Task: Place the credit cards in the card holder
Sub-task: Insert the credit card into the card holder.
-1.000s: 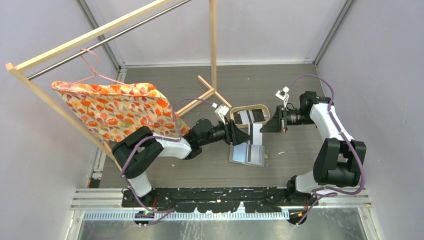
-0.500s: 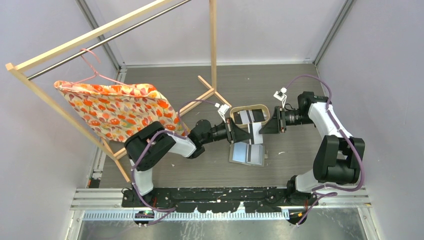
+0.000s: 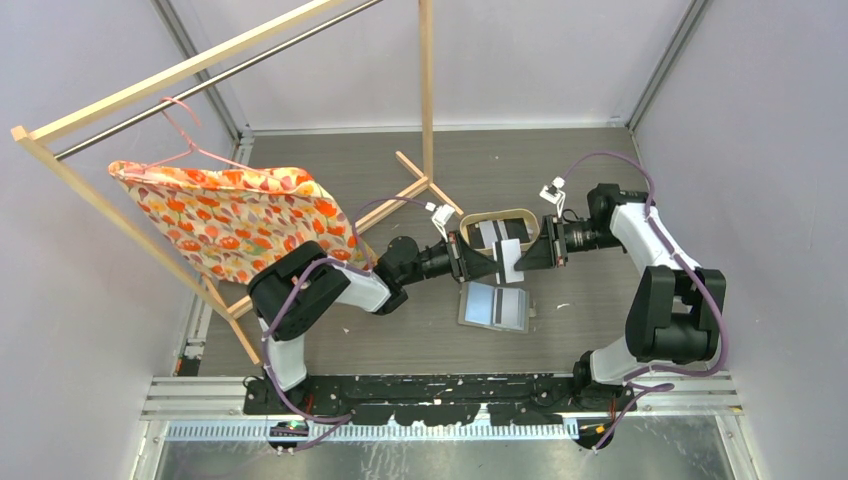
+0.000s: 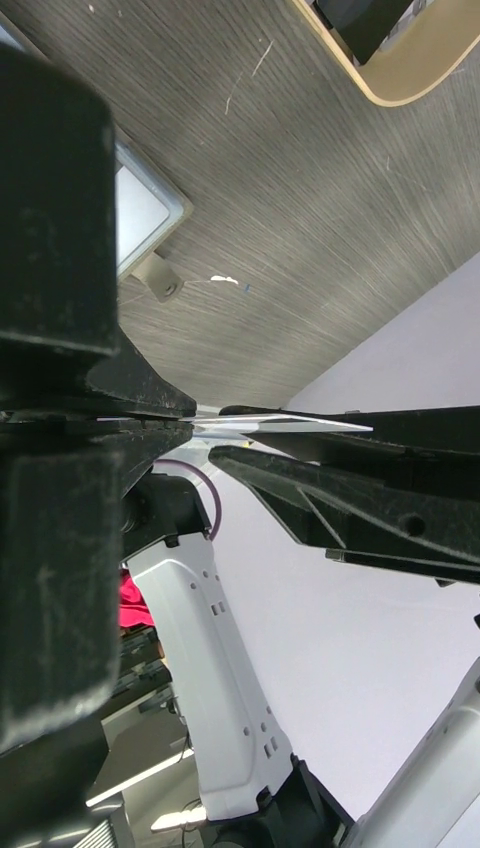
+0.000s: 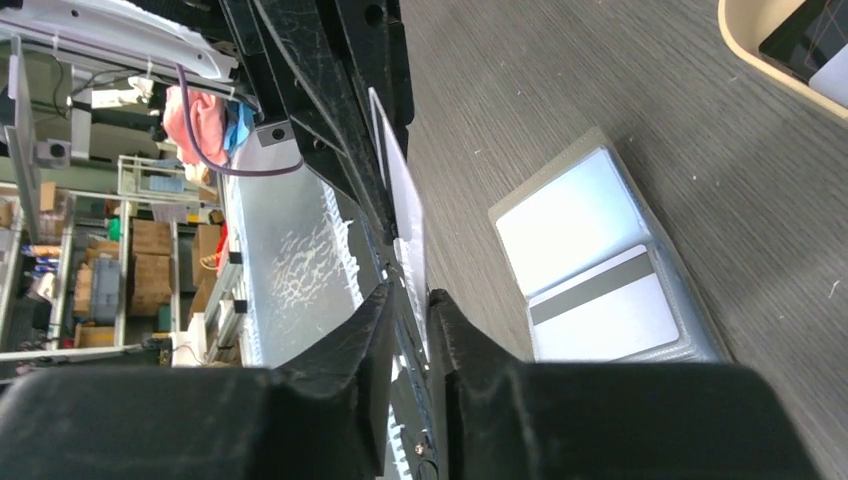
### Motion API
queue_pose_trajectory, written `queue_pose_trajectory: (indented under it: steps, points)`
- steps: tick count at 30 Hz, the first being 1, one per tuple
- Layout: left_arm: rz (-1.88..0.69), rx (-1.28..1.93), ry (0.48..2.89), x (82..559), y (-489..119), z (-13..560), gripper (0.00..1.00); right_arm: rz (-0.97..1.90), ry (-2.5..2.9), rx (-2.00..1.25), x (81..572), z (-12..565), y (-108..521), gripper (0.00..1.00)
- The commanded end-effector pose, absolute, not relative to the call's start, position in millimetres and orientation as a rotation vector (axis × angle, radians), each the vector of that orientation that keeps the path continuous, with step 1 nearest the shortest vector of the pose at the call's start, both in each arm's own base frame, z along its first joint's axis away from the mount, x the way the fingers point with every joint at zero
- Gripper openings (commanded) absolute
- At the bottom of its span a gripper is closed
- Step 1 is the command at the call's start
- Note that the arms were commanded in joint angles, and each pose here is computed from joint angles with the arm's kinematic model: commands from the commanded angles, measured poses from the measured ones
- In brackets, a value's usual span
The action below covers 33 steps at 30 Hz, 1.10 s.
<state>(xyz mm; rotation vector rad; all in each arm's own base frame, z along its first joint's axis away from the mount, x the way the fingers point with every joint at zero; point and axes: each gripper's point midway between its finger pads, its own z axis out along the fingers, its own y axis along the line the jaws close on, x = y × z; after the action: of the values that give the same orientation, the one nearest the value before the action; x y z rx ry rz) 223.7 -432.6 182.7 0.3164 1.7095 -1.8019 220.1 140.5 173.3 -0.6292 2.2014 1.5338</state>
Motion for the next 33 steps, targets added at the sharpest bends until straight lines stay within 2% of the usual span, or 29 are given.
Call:
queue_pose_trajectory:
  steps: [1,3,4,9,10,11,13,17,23,33]
  points:
    - [-1.823,0.366,1.604,222.6,-432.3,208.7,0.0,1.545,2.185,-0.623,227.4,181.5,143.8,0.17]
    - [-1.821,0.364,1.615,222.4,-432.2,207.2,0.01,1.532,2.195,-0.626,228.1,180.5,142.8,0.06]
    - [-1.817,0.362,1.624,222.3,-431.9,206.4,0.05,1.519,2.203,-0.632,228.3,179.4,141.9,0.02]
    - [-1.7,0.363,1.765,221.2,-423.0,191.1,0.33,1.415,2.256,-0.739,223.6,172.6,131.9,0.01]
    - [-1.65,0.372,1.796,221.0,-418.7,187.6,0.37,1.406,2.257,-0.755,222.4,173.3,130.6,0.01]
    - [-1.564,0.387,1.833,222.6,-412.7,179.3,0.46,1.398,2.265,-0.767,220.9,171.8,129.1,0.01]
    - [-1.416,0.426,1.918,221.3,-399.7,165.1,0.53,1.356,2.293,-0.798,219.1,166.8,124.5,0.01]
    - [-1.19,0.495,2.03,214.1,-374.4,144.9,0.56,1.281,2.383,-0.813,215.5,148.2,114.6,0.01]
    - [-1.046,0.387,2.277,213.1,-364.6,108.0,0.59,1.28,2.484,-0.841,209.9,128.0,109.2,0.01]
    - [-0.986,0.199,2.425,209.6,-367.7,68.5,0.62,1.23,2.577,-0.879,210.6,109.5,113.4,0.01]
